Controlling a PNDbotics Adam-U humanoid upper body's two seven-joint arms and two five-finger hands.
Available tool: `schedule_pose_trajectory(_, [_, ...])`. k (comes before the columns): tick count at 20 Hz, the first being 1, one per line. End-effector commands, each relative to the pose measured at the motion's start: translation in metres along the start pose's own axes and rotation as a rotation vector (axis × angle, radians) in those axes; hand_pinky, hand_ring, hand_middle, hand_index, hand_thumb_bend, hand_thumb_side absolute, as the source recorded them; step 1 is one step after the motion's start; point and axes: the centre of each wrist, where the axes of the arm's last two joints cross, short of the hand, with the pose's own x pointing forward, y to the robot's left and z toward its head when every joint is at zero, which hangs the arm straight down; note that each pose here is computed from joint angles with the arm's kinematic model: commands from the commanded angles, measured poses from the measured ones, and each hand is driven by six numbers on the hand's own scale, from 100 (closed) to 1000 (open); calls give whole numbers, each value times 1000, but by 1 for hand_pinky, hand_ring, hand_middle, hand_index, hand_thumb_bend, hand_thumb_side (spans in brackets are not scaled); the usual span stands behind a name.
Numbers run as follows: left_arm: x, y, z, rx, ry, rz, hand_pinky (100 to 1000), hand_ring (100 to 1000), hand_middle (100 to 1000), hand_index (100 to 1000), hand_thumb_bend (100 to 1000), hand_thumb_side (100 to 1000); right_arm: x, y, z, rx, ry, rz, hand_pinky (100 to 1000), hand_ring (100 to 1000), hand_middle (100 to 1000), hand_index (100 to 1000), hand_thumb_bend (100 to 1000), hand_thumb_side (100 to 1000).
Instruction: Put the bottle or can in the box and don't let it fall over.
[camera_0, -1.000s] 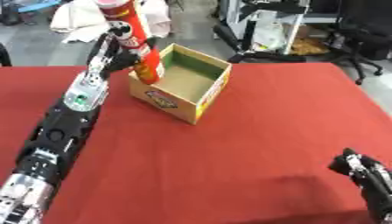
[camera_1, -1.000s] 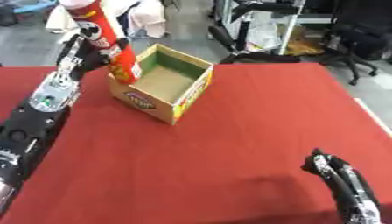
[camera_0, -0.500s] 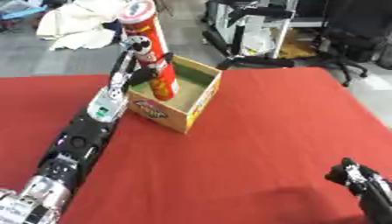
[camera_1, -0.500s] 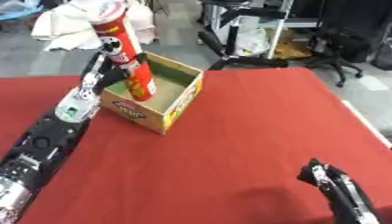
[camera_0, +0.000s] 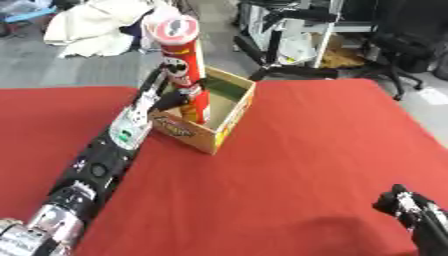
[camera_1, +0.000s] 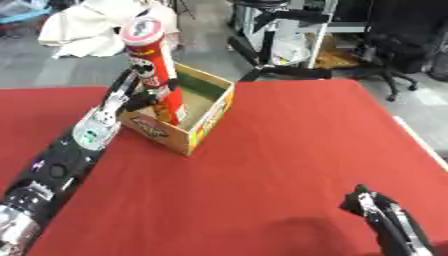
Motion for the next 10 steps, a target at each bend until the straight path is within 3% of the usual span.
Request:
schedule_pose_trajectory(1, [3, 24, -1, -20, -13, -139, 1000, 1000, 967, 1000, 647, 928, 6, -5, -1, -3, -19, 16, 807, 631, 530, 564, 100, 620])
schedule_pose_trajectory(6, [-3, 30, 5, -113, 32, -224, 1000, 1000, 969, 1000, 634, 947, 4, -6, 0, -6, -12, 20, 807, 631, 530, 564, 100, 619])
schedule_pose_trajectory(10, [-1, 43, 10, -124, 37, -223, 1000, 1000, 973, 1000, 586, 951, 3, -7, 1, -12, -8, 23, 807, 631, 530, 564, 100, 619])
